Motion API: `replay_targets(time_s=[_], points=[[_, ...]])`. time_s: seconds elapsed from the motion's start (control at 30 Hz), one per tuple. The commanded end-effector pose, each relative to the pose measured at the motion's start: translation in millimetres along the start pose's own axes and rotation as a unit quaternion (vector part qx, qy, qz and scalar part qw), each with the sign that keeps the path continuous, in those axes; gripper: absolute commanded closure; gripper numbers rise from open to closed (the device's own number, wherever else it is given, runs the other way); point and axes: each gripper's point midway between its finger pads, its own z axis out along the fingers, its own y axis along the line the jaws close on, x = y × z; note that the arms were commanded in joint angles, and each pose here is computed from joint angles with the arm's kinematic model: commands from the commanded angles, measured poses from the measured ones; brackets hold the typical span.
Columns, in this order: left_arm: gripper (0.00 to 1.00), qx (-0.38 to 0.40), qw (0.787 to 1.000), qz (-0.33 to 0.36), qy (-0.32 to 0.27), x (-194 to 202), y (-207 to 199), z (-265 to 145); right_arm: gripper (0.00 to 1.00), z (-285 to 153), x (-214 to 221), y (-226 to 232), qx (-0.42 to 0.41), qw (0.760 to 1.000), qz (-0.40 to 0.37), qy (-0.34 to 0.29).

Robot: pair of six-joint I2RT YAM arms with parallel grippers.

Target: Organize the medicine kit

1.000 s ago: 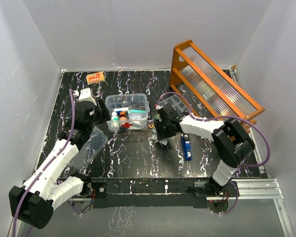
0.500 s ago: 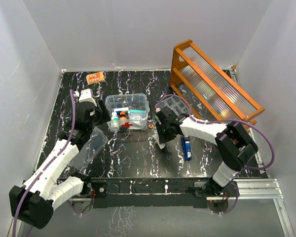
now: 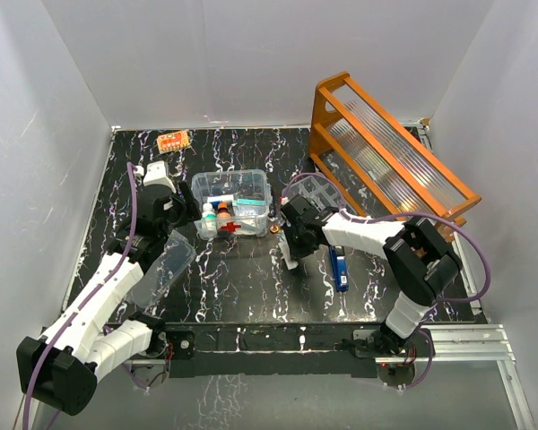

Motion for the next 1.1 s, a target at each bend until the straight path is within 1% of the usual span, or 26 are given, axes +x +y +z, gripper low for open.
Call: replay_targets(time_s=[0.0, 0.07, 0.23, 0.37, 0.5, 0.6, 0.7, 0.9, 1.07], points=[[0.34, -0.005, 1.0, -0.001, -0.012, -7, 2, -3, 0.96, -5, -12, 7, -0.005, 1.0, -0.004, -0.022], [0.34, -0.005, 1.0, -0.002, -0.014, -8, 2, -3, 1.0, -13, -17, 8, -0.007, 0.999, -0.003, -0.032], [0.34, -0.004, 1.0, -0.003, -0.014, -9, 1, -3, 1.0, -39, -30, 10, -0.009, 0.998, -0.001, -0.065], [0.34, -0.005, 1.0, -0.003, -0.014, -9, 2, -2, 1.0, -61, -44, 9, -0.003, 0.995, 0.0, -0.104], [0.34, -0.004, 1.0, -0.003, -0.016, -10, 1, -3, 1.0, -84, -66, -4, 0.035, 0.986, 0.007, -0.166], [0.34, -0.005, 1.0, -0.003, -0.018, -11, 2, -5, 1.0, -101, -88, -23, 0.083, 0.972, 0.01, -0.219], [0.34, -0.003, 1.0, -0.003, -0.02, -13, 1, -7, 1.0, -114, -111, -39, 0.119, 0.959, 0.0, -0.258], [0.34, -0.011, 1.0, -0.001, -0.027, -18, 5, -13, 1.0, -117, -154, -65, 0.177, 0.94, -0.044, -0.29], [0.34, -0.028, 0.999, -0.003, -0.043, -22, 15, -20, 1.0, -101, -175, -83, 0.207, 0.933, -0.07, -0.285]])
